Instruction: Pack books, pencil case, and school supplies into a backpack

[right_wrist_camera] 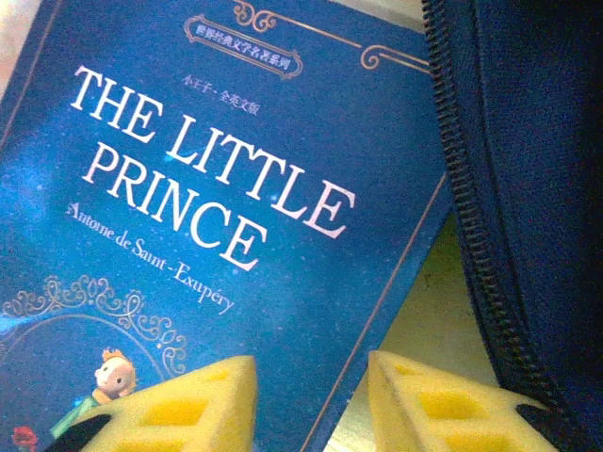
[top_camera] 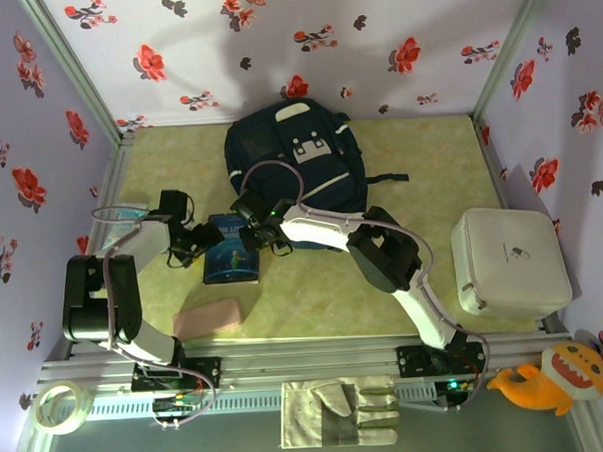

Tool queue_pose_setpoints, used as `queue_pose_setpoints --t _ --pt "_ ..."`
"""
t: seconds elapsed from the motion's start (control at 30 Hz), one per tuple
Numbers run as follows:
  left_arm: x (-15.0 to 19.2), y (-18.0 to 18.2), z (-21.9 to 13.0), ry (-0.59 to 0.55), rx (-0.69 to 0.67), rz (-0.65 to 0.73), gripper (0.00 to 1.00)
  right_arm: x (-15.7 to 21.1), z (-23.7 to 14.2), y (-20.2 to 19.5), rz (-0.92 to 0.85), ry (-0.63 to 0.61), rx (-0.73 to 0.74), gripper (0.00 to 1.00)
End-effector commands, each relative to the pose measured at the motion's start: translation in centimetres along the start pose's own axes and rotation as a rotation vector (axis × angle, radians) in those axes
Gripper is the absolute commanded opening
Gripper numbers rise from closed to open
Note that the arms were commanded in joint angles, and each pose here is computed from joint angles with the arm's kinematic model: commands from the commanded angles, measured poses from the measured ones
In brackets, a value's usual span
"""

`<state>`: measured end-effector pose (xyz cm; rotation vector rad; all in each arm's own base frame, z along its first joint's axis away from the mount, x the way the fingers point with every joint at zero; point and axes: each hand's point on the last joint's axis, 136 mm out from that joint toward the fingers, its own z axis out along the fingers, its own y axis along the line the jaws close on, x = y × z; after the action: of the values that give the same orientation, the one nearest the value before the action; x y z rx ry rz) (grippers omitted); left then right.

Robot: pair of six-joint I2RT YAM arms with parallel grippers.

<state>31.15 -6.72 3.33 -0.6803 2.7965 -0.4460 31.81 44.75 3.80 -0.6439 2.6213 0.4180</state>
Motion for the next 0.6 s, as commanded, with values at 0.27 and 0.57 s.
queue_pose_setpoints --t 0.27,0.57 --pt "1.5 -0.3 0.9 0.106 0.035 0.011 0.68 1.0 2.4 -1.5 -0.004 0.068 0.044 0.34" --pt "1.5 -3.9 -0.2 0.144 0.209 0.006 0.63 0.5 3.4 -1.4 -0.015 0.076 0.025 0.34"
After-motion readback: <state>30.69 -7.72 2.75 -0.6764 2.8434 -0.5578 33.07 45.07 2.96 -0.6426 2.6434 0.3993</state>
